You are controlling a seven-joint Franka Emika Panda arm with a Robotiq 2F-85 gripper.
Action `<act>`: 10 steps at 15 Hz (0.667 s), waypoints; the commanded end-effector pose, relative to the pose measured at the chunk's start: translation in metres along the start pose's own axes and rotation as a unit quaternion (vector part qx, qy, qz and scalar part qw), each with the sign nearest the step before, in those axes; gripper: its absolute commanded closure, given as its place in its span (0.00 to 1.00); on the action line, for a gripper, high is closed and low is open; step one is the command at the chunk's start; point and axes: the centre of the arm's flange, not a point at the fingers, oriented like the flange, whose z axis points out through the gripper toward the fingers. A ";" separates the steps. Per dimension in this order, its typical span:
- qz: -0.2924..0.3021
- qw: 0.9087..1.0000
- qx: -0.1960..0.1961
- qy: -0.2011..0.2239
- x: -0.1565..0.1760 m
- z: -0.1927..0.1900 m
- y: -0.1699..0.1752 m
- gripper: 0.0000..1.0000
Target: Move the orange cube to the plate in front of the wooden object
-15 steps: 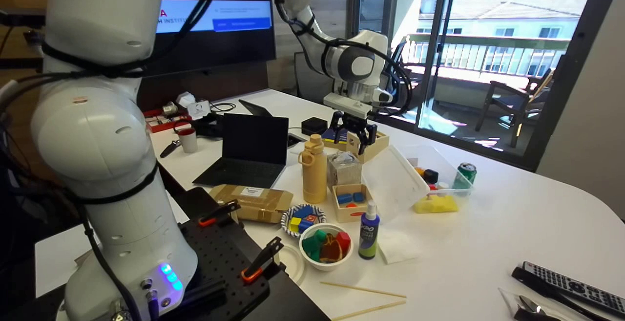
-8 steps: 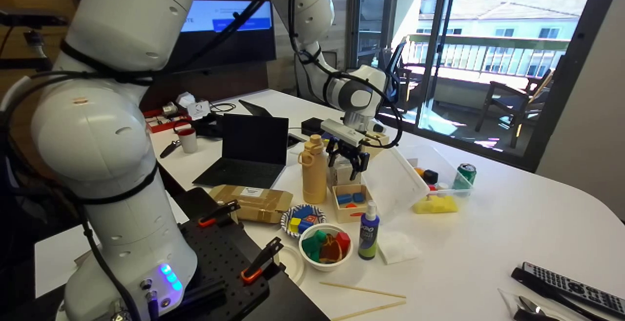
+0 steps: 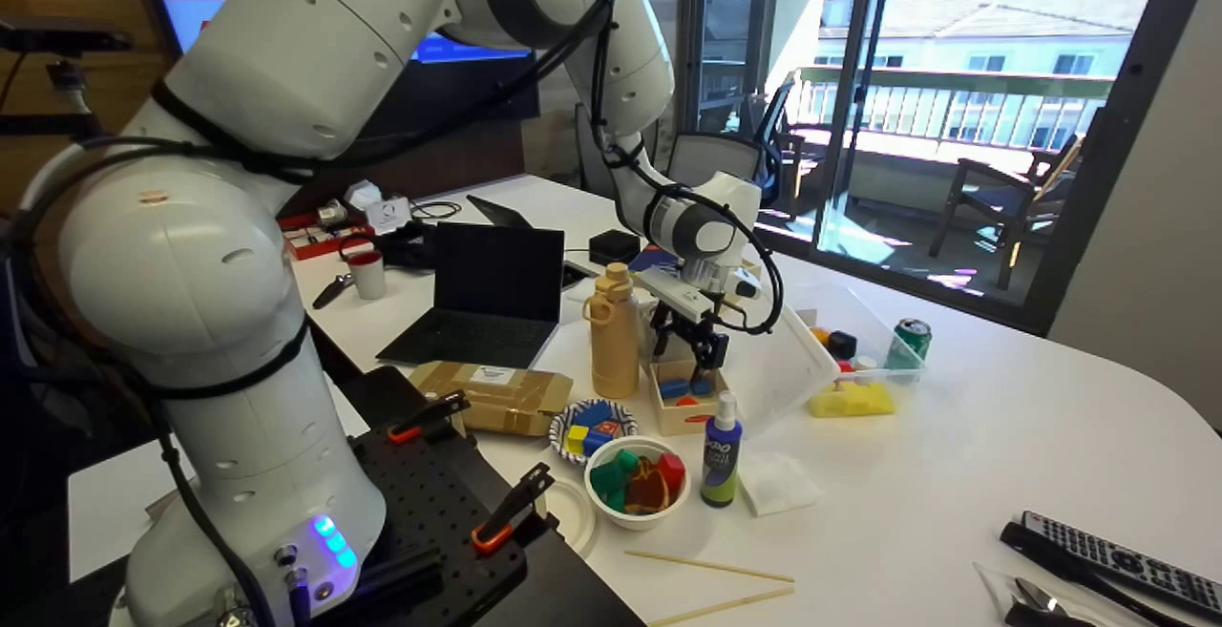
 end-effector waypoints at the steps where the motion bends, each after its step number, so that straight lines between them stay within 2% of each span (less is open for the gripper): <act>1: 0.026 1.000 0.011 0.000 0.021 0.010 0.015 0.00; 5: 0.026 0.999 0.026 0.000 0.031 0.021 0.020 0.00; 10: 0.016 0.999 0.030 0.011 0.042 0.011 0.008 0.00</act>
